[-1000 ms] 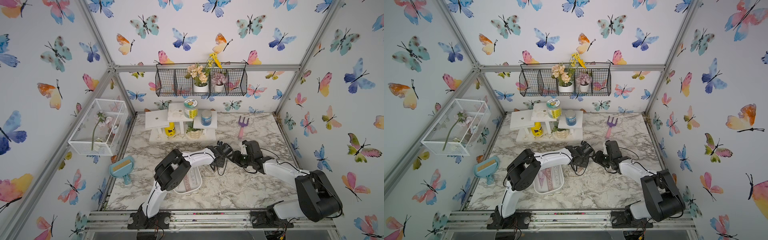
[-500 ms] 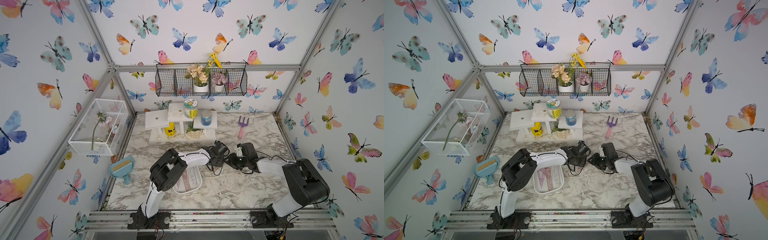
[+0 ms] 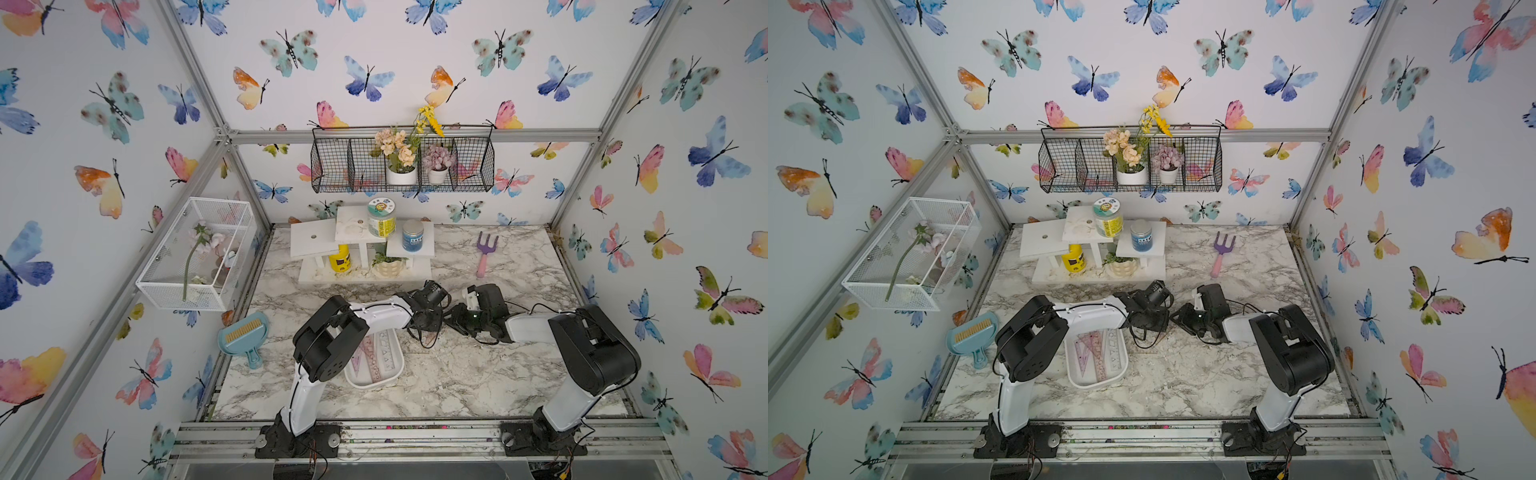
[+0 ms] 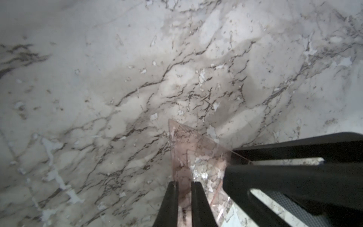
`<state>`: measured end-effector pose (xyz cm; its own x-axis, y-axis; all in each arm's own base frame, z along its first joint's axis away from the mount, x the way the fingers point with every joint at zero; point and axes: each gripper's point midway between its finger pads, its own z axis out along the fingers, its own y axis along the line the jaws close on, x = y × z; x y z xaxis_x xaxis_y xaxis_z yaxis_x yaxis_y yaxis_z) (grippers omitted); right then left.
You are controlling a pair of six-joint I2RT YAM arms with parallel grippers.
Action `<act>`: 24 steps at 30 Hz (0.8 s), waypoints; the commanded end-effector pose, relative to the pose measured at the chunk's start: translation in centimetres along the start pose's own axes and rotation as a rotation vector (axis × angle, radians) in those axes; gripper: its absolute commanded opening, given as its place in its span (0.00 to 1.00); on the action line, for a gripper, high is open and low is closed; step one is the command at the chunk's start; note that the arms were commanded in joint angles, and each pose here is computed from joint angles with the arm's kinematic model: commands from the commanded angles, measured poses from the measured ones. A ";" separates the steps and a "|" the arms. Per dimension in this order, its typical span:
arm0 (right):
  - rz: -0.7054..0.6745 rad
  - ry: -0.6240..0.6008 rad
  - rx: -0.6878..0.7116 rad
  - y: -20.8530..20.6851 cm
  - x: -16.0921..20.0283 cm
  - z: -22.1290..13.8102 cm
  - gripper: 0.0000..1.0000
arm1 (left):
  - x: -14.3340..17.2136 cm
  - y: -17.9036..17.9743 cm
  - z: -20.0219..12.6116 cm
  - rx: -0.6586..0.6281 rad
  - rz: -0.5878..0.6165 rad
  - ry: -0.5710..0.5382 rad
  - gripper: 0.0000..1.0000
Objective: Put the scattered rulers into the storage box
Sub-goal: Pick up the ruler from the center of the board.
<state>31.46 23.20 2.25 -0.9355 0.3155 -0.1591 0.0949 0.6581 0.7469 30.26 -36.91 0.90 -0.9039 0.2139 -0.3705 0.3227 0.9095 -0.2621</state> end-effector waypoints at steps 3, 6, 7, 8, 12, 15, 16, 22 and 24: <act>0.011 0.020 -0.012 0.4 0.3 0.3 0.10 | 9.3 5.6 3.8 -0.148 -0.027 0.311 0.13; 0.000 0.008 -0.027 1.3 -0.1 -0.2 0.02 | 7.1 4.7 2.3 -0.142 -0.023 0.258 0.24; -0.004 0.003 -0.027 1.5 -0.3 -0.4 0.02 | 5.8 4.1 1.4 -0.136 -0.019 0.227 0.28; -0.010 -0.004 -0.028 1.8 -0.4 -0.7 0.02 | 4.7 3.6 0.4 -0.129 -0.017 0.197 0.33; -0.049 -0.030 -0.023 3.4 -1.3 -2.0 0.02 | -0.9 0.6 -6.2 -0.077 0.000 0.035 0.45; -0.079 -0.030 -0.036 4.9 -1.6 -2.9 0.02 | -3.9 -0.7 -11.4 -0.049 0.006 -0.072 0.47; -0.088 -0.029 -0.045 5.5 -1.7 -3.2 0.02 | -4.6 -1.0 -13.2 -0.041 0.007 -0.109 0.47; -0.213 -0.014 -0.099 11.2 -0.9 -4.8 0.02 | -6.0 1.2 -21.2 -0.017 -0.052 -0.273 0.52; -0.252 -0.005 -0.118 13.4 -0.2 -5.0 0.02 | -5.7 3.6 -22.6 -0.006 -0.111 -0.306 0.53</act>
<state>32.29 27.21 13.67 -0.9237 0.2143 -0.3176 -0.1222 0.6211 0.7742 30.13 -31.46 23.60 -0.7887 0.0378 -0.6136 0.3203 0.8772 -0.3577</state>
